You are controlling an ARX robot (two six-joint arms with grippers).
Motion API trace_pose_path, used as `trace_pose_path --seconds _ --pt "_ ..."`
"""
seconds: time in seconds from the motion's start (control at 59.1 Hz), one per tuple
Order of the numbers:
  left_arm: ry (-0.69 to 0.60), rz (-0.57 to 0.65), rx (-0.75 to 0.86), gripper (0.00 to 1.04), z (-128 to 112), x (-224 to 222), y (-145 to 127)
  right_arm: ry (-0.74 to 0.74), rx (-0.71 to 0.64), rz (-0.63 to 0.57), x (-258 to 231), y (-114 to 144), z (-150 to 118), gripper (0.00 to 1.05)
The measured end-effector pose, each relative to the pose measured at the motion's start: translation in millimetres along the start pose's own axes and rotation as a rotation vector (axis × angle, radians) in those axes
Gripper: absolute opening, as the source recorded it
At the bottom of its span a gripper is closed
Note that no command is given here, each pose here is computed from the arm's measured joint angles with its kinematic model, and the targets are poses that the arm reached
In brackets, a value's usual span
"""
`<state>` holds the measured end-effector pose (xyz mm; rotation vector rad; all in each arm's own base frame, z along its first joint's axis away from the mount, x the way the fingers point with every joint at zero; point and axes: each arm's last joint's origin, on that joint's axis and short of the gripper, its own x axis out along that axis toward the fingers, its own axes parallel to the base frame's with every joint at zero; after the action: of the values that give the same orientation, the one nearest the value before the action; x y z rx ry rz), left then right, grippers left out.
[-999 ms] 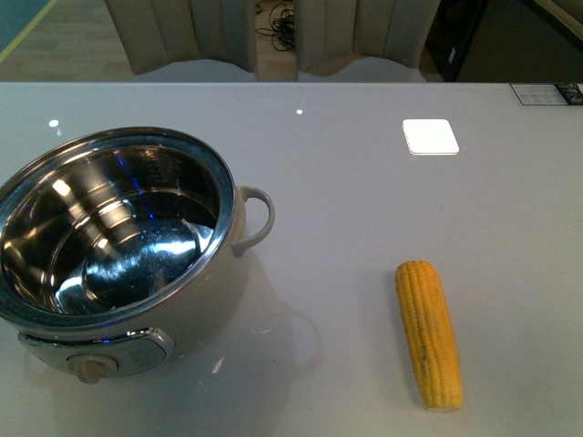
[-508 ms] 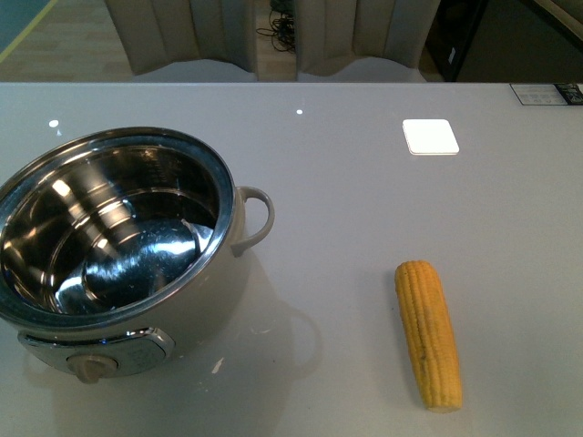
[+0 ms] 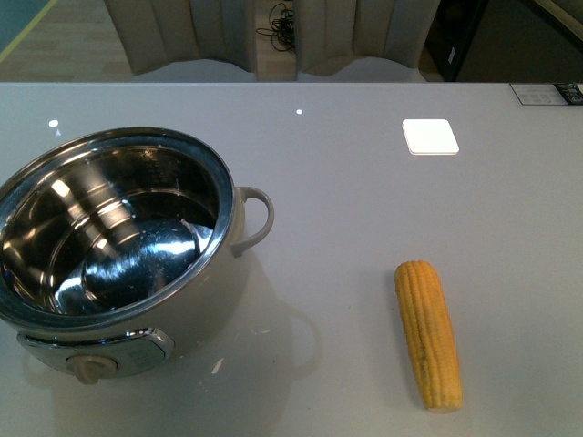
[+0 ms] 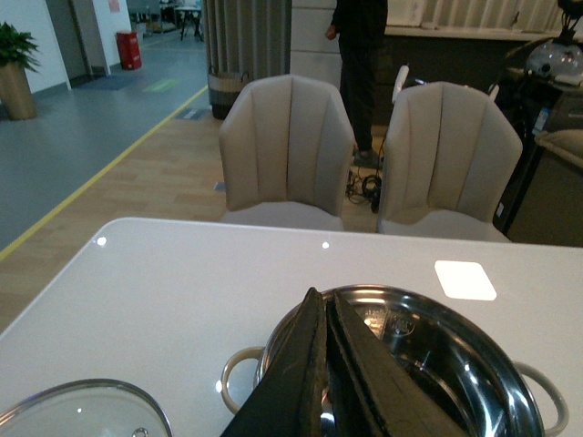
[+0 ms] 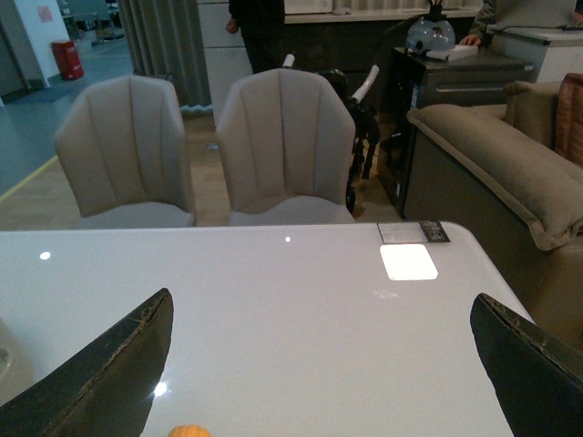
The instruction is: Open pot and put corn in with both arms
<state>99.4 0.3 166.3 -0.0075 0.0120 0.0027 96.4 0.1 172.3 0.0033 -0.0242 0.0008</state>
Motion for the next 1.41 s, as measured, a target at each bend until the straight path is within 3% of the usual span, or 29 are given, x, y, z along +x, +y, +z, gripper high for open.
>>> trace_pose_path --seconds 0.237,0.389,0.44,0.779,0.948,0.982,1.067,1.118,1.219,1.406 --pt "-0.02 0.0 0.0 0.03 1 -2 0 0.0 0.0 0.0 0 0 0 0.96" --pt "-0.02 0.0 0.0 0.29 1 -2 0 0.0 0.0 0.0 0 0 0 0.96" --pt "-0.02 0.0 0.0 0.43 1 -2 0 0.0 0.0 0.0 0 0 0 0.96" --pt "-0.02 0.0 0.001 0.99 1 -2 0 0.0 0.0 0.0 0 0 0 0.96" --pt "-0.02 0.0 0.002 0.98 1 -2 0 0.0 0.0 0.0 0 0 0 0.96" --pt "-0.02 0.0 0.002 0.98 1 -2 0 0.061 0.007 -0.012 1 0 -2 0.96" --pt "-0.019 0.0 0.002 0.98 1 -2 0 0.51 0.047 -0.065 5 1 -3 0.96" --pt "-0.02 -0.001 0.002 0.98 1 -2 0 0.704 0.058 -0.064 10 4 -10 0.96" --pt "-0.02 0.0 0.002 0.98 1 -2 0 0.86 0.064 -0.049 24 11 -26 0.96" --pt "-0.02 -0.001 0.002 0.98 1 -2 0 0.923 0.033 0.032 57 30 -43 0.96"
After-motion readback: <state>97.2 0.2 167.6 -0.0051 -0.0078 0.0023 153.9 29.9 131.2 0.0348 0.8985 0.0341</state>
